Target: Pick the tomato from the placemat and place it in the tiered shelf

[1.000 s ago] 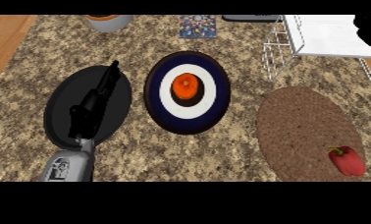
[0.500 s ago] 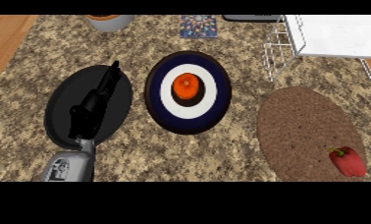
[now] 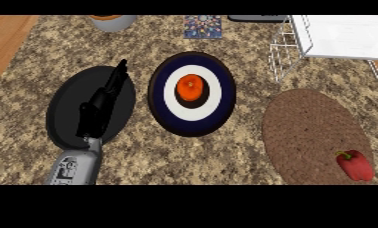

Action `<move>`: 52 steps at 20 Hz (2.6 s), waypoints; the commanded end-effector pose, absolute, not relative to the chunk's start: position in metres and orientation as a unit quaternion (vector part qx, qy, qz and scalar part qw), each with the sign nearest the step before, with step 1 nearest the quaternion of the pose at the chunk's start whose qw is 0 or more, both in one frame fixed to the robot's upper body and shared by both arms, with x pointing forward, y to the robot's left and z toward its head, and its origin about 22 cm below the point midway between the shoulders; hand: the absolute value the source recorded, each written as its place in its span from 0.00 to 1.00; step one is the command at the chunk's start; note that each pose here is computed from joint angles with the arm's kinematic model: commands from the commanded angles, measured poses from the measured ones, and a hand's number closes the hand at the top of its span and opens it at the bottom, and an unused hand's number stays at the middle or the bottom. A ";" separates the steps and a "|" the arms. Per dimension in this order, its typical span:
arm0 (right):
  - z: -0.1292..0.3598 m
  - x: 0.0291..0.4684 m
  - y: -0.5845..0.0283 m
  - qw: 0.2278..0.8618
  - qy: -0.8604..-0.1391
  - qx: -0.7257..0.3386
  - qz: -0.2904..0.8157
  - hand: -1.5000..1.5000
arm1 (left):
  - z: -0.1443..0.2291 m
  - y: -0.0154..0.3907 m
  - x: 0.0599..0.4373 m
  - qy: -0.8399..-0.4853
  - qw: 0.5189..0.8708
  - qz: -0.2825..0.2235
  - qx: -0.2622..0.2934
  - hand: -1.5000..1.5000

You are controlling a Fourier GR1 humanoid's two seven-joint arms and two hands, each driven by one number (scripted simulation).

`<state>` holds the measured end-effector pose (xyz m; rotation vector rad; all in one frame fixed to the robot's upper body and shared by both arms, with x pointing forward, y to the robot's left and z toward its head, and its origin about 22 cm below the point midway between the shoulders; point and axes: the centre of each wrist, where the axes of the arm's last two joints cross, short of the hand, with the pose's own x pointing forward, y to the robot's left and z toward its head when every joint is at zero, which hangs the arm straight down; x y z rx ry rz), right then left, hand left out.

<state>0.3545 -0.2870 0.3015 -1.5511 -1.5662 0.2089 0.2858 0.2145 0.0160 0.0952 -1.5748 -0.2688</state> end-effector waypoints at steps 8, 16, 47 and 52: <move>0.271 0.390 -0.314 0.435 -0.712 -0.552 -0.011 1.00 | 0.021 0.212 0.287 -0.709 0.692 -0.126 0.041 0.50; 0.254 0.417 -0.358 0.442 -0.720 -0.535 -0.023 1.00 | 0.017 0.213 0.295 -0.709 0.693 -0.124 0.038 0.50; 0.286 0.390 -0.415 0.488 -0.699 -0.505 -0.132 0.00 | 0.018 0.232 0.305 -0.707 0.696 -0.117 0.047 0.50; 0.325 0.363 -0.433 0.452 -0.724 -0.456 -0.252 0.00 | 0.012 0.224 0.277 -0.704 0.698 -0.120 0.049 0.50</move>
